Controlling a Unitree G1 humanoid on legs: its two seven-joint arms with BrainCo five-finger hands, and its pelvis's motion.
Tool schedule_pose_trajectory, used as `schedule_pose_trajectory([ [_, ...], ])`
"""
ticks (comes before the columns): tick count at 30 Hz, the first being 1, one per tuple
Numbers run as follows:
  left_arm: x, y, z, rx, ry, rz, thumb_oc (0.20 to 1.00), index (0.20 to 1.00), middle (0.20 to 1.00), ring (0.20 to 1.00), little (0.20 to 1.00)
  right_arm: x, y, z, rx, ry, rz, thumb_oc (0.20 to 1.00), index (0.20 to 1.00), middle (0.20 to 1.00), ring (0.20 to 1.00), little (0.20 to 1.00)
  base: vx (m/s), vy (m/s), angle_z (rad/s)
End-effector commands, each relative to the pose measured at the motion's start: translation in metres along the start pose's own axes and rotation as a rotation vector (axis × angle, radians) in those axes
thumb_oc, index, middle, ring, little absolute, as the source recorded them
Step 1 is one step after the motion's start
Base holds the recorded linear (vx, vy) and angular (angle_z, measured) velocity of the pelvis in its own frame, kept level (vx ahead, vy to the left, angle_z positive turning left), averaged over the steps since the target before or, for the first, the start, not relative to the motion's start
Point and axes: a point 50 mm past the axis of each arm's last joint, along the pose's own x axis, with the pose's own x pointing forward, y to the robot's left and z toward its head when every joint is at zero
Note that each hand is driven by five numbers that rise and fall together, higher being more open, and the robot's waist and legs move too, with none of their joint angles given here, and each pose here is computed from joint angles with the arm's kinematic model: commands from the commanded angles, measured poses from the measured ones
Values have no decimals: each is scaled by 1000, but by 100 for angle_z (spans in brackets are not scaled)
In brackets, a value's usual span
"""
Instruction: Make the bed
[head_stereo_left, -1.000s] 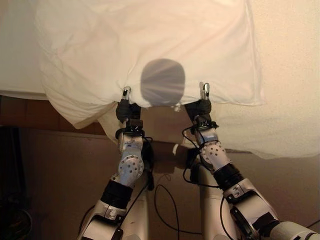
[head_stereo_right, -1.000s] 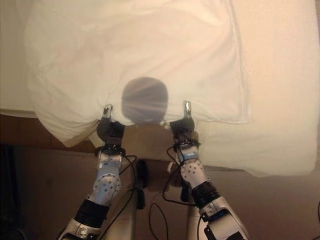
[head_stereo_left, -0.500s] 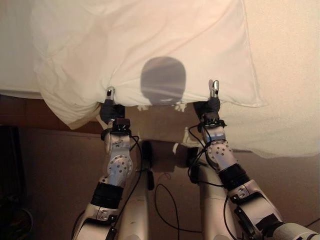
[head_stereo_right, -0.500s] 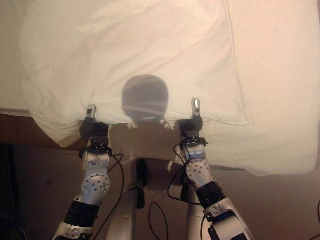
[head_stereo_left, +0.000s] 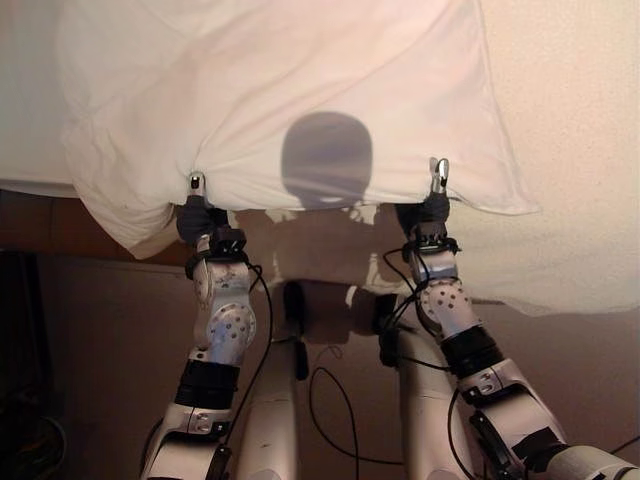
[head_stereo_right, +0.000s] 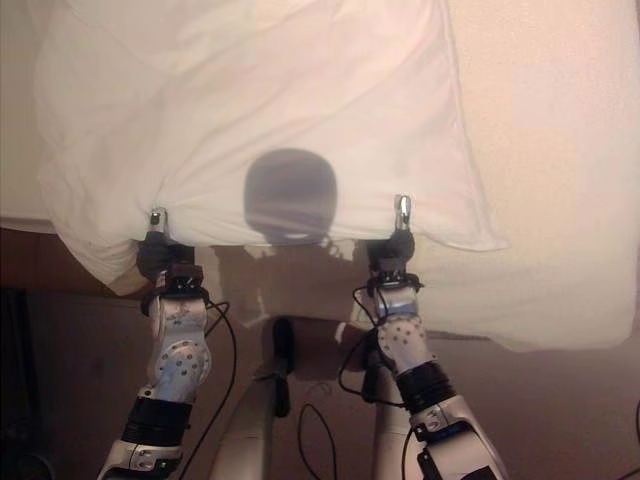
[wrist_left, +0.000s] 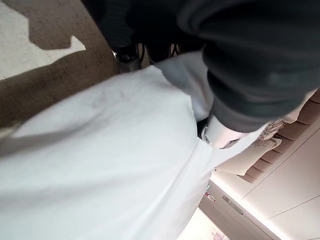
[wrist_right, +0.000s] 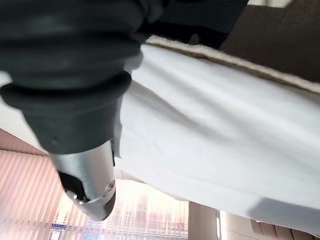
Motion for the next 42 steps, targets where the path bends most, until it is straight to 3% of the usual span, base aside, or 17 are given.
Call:
schedule_pose_trajectory([
  [1,6,8,67,-55,-344,23,200,200,200,200,200,2,17,26,-28,-128,106,1000,1000,1000,1000,1000,0,0,0],
  [3,5,8,67,-58,-346,28,200,200,200,200,200,2,16,25,-20,-129,104,1000,1000,1000,1000,1000,0,0,0],
  [4,5,8,66,-63,-346,32,200,200,200,200,200,2,17,25,-17,-129,106,925,925,925,925,925,0,0,0],
  [5,5,9,66,-64,-346,37,200,200,200,200,200,2,17,25,-16,-129,110,470,470,470,470,470,0,0,0],
  [6,5,10,66,-71,-345,44,200,200,200,200,200,1,17,24,-15,-127,111,200,200,200,200,200,0,0,0],
  [19,3,21,64,-69,-343,100,200,200,200,200,200,-6,29,23,29,-139,221,200,200,200,200,200,0,0,0],
  [21,1,27,63,-79,-341,125,426,426,426,426,426,-9,33,22,48,-141,254,200,200,200,200,200,0,0,0],
  [24,-2,36,64,-89,-343,164,937,937,937,937,937,-14,41,23,66,-147,306,200,200,200,200,200,0,0,0],
  [25,-3,39,63,-98,-340,175,1000,1000,1000,1000,1000,-16,43,23,72,-147,321,200,200,200,200,200,0,0,0],
  [35,-7,55,31,-231,-185,206,1000,1000,1000,1000,1000,-37,64,13,108,-95,483,200,200,200,200,200,0,0,0],
  [42,-3,51,-19,-255,80,76,1000,1000,1000,1000,1000,-47,82,-2,130,2,632,200,200,200,200,200,0,0,0],
])
